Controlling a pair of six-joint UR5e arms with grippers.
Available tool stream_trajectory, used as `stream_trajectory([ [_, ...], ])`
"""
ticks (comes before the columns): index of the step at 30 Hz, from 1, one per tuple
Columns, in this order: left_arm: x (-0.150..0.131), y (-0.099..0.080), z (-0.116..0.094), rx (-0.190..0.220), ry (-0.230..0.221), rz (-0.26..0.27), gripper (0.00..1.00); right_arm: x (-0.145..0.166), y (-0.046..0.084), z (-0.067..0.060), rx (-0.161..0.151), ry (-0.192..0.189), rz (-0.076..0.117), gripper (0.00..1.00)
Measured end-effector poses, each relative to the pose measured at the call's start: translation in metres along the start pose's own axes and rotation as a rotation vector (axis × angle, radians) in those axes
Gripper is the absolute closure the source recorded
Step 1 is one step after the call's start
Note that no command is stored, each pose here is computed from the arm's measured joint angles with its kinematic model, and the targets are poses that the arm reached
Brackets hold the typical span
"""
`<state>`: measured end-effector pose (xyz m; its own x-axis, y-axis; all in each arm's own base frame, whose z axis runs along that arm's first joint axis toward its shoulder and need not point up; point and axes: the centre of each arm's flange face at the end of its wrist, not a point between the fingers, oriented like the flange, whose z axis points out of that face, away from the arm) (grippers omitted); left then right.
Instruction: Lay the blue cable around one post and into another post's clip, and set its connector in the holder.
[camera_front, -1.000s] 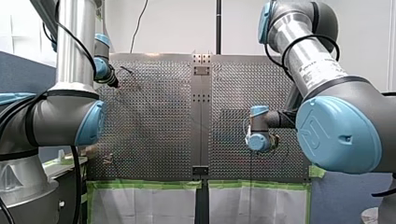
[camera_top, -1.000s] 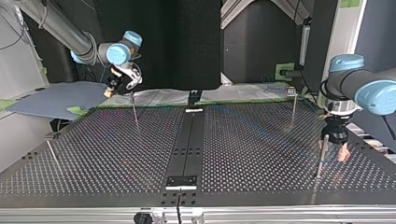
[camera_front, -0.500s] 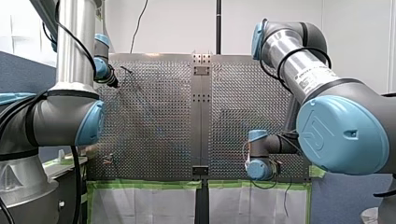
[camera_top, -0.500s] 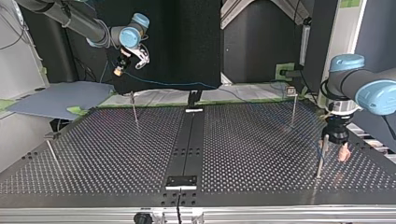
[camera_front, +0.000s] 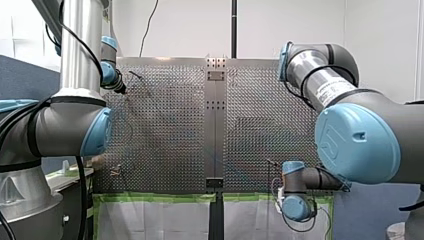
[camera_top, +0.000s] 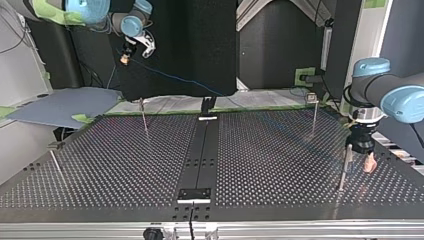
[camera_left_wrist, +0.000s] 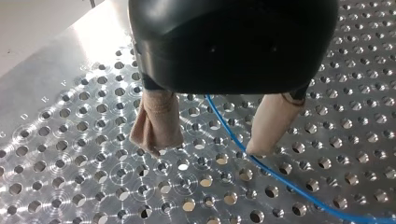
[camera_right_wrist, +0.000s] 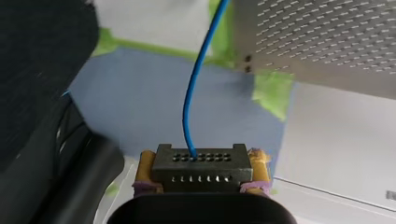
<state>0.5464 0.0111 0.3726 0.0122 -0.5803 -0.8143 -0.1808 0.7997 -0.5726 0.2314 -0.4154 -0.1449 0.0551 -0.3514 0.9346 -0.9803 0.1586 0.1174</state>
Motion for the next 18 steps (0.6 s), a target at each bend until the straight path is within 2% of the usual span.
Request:
stream_trajectory([
  [3, 0.000, 0.000, 0.000, 0.000, -0.002, 0.000, 0.00, -0.009, 0.007, 0.009, 0.002, 0.000, -0.015, 1.00],
  [9, -0.002, 0.002, 0.001, -0.002, -0.006, -0.020, 0.00, -0.020, 0.017, 0.036, 0.006, 0.025, -0.034, 1.00],
  [15, -0.002, 0.002, 0.001, -0.004, -0.007, -0.029, 0.00, 0.007, 0.023, 0.070, 0.007, 0.101, -0.035, 1.00],
  [18, -0.002, 0.003, 0.001, -0.005, -0.006, -0.028, 0.00, 0.025, 0.030, 0.082, 0.006, 0.115, -0.051, 1.00],
])
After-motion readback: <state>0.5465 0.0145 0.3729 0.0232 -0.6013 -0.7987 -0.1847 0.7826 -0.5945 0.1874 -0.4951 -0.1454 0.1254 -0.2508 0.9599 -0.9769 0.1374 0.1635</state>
